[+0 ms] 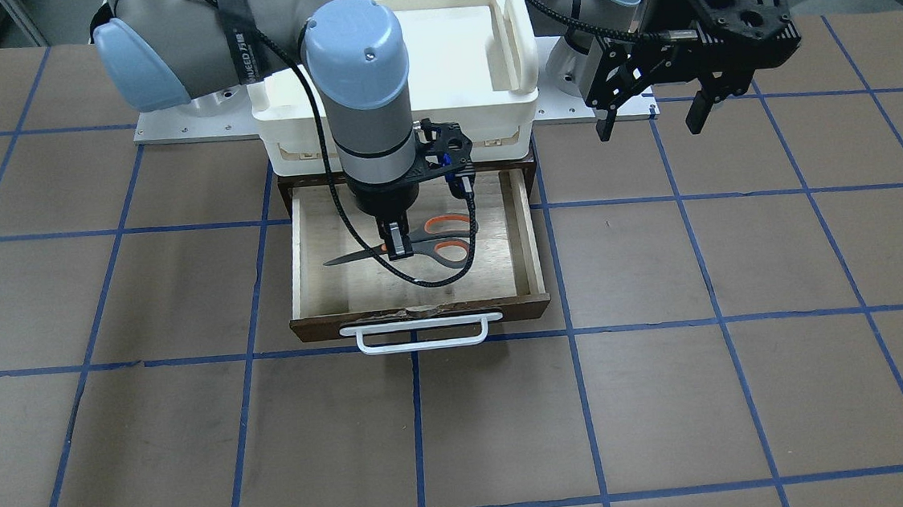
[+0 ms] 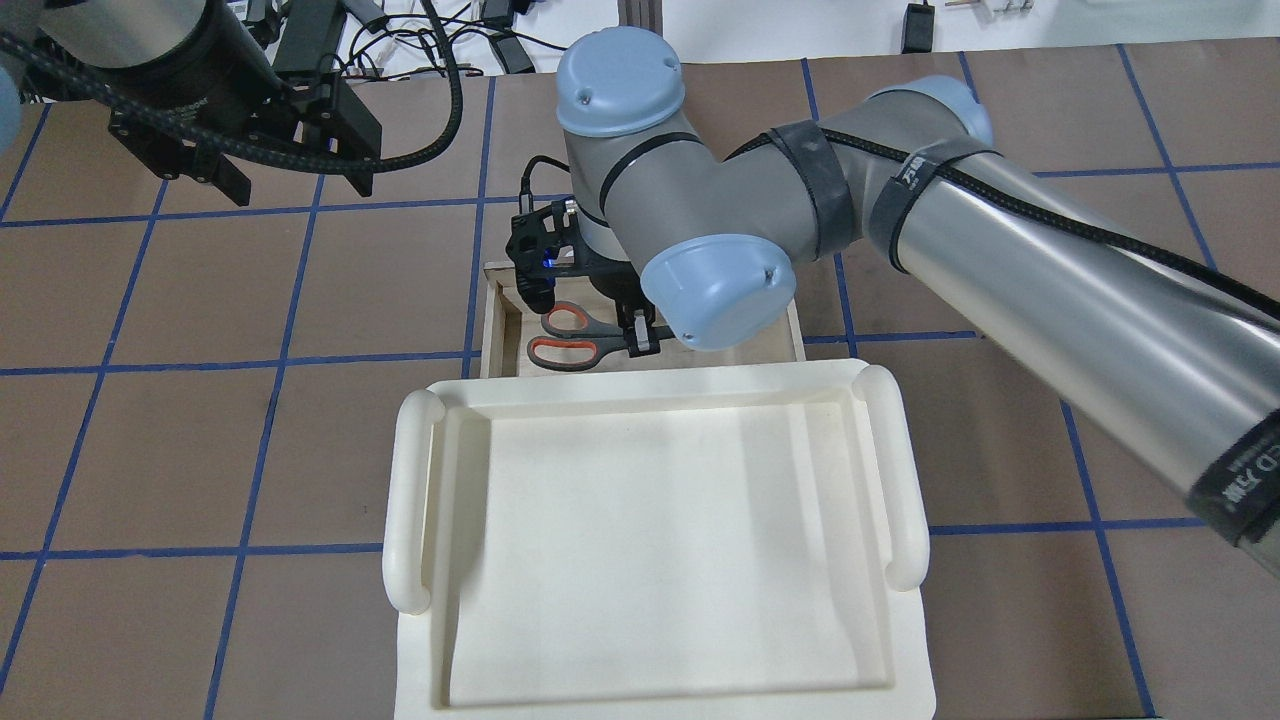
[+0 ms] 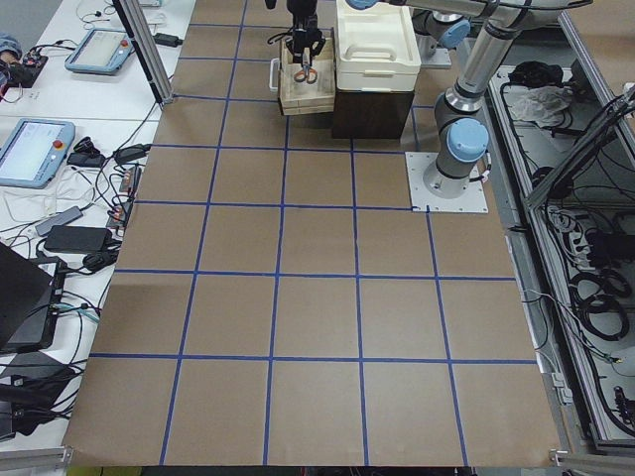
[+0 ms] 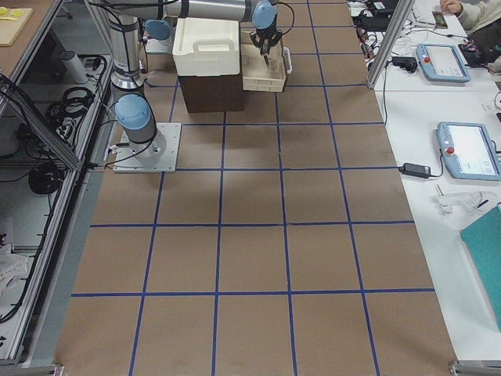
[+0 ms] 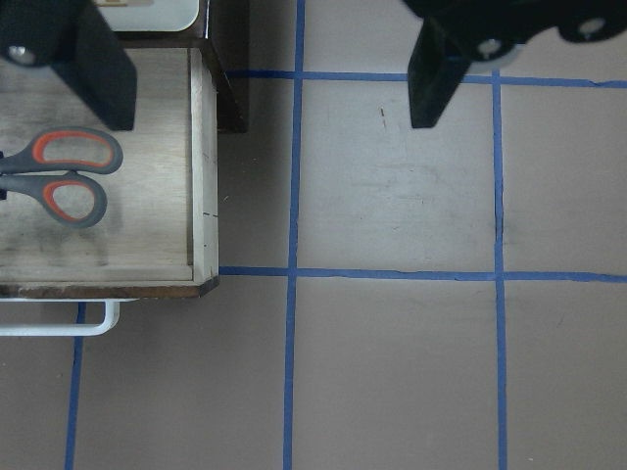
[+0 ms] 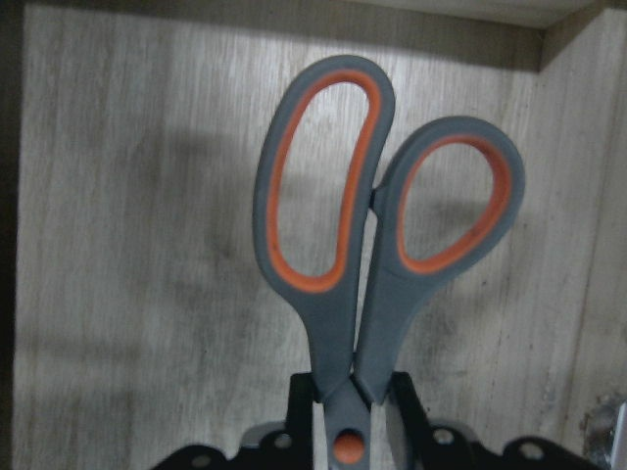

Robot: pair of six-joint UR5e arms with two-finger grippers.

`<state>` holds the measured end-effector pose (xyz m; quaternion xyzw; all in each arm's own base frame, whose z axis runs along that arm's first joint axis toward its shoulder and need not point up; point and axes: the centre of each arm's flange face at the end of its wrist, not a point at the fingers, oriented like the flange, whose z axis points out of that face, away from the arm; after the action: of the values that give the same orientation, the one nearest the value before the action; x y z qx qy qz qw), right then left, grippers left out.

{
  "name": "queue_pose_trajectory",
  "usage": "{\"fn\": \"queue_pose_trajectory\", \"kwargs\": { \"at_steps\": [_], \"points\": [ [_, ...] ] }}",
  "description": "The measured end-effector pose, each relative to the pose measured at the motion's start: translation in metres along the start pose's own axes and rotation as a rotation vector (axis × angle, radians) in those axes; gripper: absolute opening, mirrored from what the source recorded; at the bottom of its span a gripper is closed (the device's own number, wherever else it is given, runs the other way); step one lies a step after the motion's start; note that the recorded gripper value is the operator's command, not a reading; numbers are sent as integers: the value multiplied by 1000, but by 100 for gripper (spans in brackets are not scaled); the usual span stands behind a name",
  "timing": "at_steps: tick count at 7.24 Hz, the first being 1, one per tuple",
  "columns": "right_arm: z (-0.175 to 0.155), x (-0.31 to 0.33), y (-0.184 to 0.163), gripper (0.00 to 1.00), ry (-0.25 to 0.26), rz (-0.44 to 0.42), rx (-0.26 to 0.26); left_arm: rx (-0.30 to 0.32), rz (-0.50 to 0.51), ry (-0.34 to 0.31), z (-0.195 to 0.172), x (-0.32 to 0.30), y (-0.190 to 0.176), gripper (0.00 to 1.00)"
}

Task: Put scissors in drawer and close it
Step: 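Lower the scissors into the drawer and open the right gripper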

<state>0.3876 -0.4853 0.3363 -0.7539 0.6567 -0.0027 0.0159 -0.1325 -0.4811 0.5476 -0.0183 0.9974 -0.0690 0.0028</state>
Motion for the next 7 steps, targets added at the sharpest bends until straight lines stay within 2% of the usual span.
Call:
{"fn": "queue_pose_trajectory", "kwargs": {
  "at_steps": [3,4,5,6,7],
  "points": [
    [13,1,-7,0,-9,24,-7,0,0,1,0,0,0,100],
    [15,2,-7,11,-10,34,-11,0,0,0,0,0,0,100],
    [15,2,-8,79,-11,60,-11,1,0,0,0,0,0,100],
    [14,2,-8,98,-10,92,-8,1,0,0,-1,0,0,100],
    [13,1,-9,100,-8,122,-3,1,0,0,-1,0,0,100]
  ]
}}
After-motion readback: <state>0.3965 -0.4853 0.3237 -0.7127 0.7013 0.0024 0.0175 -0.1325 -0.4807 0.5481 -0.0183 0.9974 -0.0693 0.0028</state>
